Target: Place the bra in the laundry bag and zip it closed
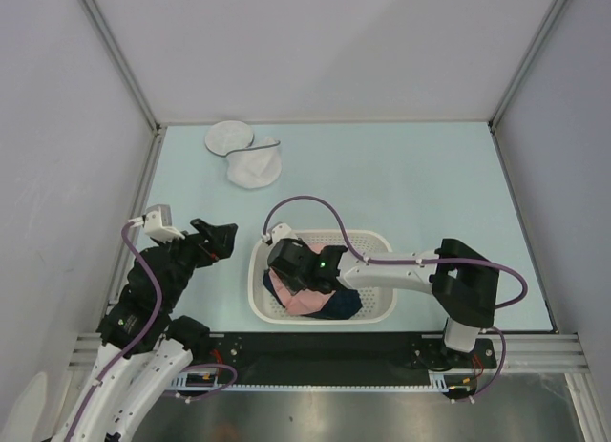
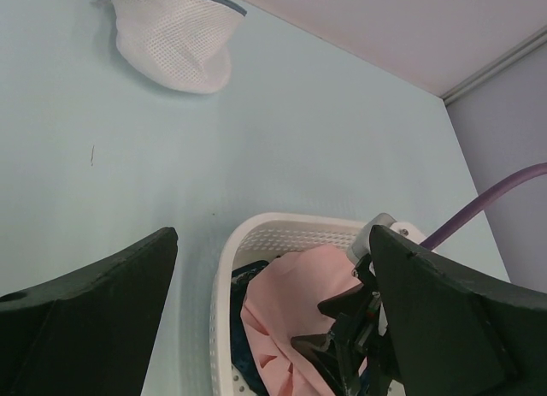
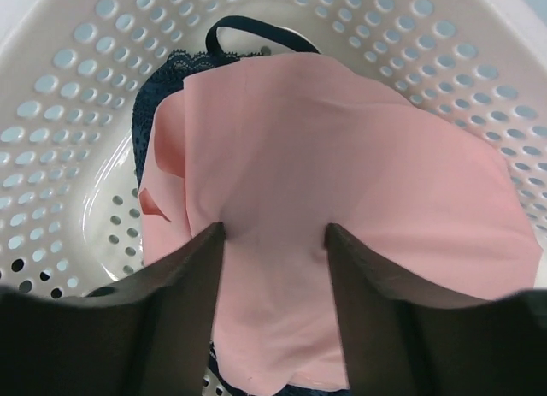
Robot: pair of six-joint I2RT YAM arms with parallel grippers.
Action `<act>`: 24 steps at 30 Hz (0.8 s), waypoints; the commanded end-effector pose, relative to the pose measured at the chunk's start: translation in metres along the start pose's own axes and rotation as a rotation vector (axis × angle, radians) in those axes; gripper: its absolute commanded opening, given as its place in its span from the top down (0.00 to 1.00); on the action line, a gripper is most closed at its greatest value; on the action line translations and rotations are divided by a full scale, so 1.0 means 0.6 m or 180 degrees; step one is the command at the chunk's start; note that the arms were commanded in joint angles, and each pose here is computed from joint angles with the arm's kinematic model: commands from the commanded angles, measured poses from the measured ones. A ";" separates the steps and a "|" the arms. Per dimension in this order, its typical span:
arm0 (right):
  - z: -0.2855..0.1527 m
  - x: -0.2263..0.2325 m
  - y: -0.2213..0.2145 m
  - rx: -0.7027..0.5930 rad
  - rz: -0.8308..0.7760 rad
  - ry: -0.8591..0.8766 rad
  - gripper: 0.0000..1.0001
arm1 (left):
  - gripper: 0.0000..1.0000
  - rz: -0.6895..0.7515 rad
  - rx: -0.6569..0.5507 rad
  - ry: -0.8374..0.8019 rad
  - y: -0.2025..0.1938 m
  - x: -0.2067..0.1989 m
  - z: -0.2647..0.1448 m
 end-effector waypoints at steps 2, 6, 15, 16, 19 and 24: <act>0.012 0.005 0.004 -0.0062 0.0058 0.0050 0.51 | 0.00 -0.0003 -0.0099 -0.0133 0.024 -0.024 -0.011; 0.005 -0.016 0.014 -0.0058 0.0033 -0.0154 0.78 | 0.01 0.0013 -0.0103 -0.0116 0.026 -0.023 -0.013; -0.174 -0.061 0.123 -0.0695 0.0091 -0.0250 1.00 | 0.00 0.0048 -0.0106 -0.0146 0.038 -0.039 -0.009; -0.199 -0.065 0.145 -0.0821 0.0140 -0.0152 1.00 | 0.00 0.0050 -0.0109 -0.0163 0.042 -0.044 -0.008; -0.252 -0.103 0.192 -0.1139 0.0347 0.0059 1.00 | 0.00 0.0082 -0.0045 -0.0228 0.042 -0.059 0.005; -0.276 -0.229 0.265 -0.1583 0.0881 0.0340 1.00 | 0.00 0.0203 0.0075 -0.0223 0.046 -0.082 0.043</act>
Point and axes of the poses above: each gripper's point midway between its finger pads, its own z axis out along the fingers, its own x axis along the line the jaws close on, y = z × x, the point moved 2 cm from there along -z, back along the fingers, and after that the axes turned 11 degrees about -z, right-handed, at the moved point
